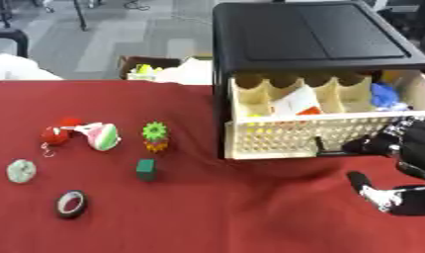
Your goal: Pick up objects from table and place into drawer.
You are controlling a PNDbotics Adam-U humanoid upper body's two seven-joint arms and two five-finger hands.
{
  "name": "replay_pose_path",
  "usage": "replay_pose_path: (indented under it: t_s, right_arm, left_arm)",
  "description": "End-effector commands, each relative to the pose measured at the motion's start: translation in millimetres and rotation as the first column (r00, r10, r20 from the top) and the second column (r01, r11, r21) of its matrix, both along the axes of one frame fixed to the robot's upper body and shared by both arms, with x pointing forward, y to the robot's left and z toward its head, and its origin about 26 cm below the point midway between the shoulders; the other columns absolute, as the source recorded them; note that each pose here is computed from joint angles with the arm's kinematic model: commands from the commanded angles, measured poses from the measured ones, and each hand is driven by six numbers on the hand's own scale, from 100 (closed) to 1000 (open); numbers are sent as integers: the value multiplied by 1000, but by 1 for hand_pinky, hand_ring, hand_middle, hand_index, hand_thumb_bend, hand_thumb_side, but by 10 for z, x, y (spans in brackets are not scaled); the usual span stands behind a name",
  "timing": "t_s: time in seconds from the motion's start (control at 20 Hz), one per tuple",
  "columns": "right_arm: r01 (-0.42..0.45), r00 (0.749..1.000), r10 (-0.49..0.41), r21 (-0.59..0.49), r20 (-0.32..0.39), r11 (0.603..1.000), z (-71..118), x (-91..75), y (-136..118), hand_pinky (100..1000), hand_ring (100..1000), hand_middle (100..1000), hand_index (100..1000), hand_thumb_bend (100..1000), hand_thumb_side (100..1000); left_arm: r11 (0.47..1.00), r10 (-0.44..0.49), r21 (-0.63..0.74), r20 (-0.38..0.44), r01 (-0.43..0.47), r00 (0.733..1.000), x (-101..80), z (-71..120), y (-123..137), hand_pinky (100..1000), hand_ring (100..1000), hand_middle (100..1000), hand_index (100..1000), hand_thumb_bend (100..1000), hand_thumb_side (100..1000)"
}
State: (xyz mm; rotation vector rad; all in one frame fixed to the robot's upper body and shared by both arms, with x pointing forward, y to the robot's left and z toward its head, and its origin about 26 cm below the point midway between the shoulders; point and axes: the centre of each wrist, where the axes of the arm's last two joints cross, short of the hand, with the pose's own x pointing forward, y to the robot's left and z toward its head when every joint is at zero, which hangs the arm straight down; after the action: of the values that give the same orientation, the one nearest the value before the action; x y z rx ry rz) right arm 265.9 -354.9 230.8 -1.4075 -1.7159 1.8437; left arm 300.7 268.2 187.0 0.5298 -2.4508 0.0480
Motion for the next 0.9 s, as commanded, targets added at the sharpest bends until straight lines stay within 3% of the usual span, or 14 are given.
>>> replay_pose_path:
  t_s: [0.05,0.9]
  right_arm:
    - [8,999,-10,-42,-41,999,-95,-31,-17,100,100,100,722,100,1000]
    - [-12,999,11,-26,-40,1000,-194,-63,-35,100,100,100,721,100,1000]
  left_arm:
    - [1000,1,10,25,-1,1000,-25,61,10,448,498,591,701,100,846]
    - [1000,0,11,25,-1,1000,-25,59,10,449,498,591,701,100,846]
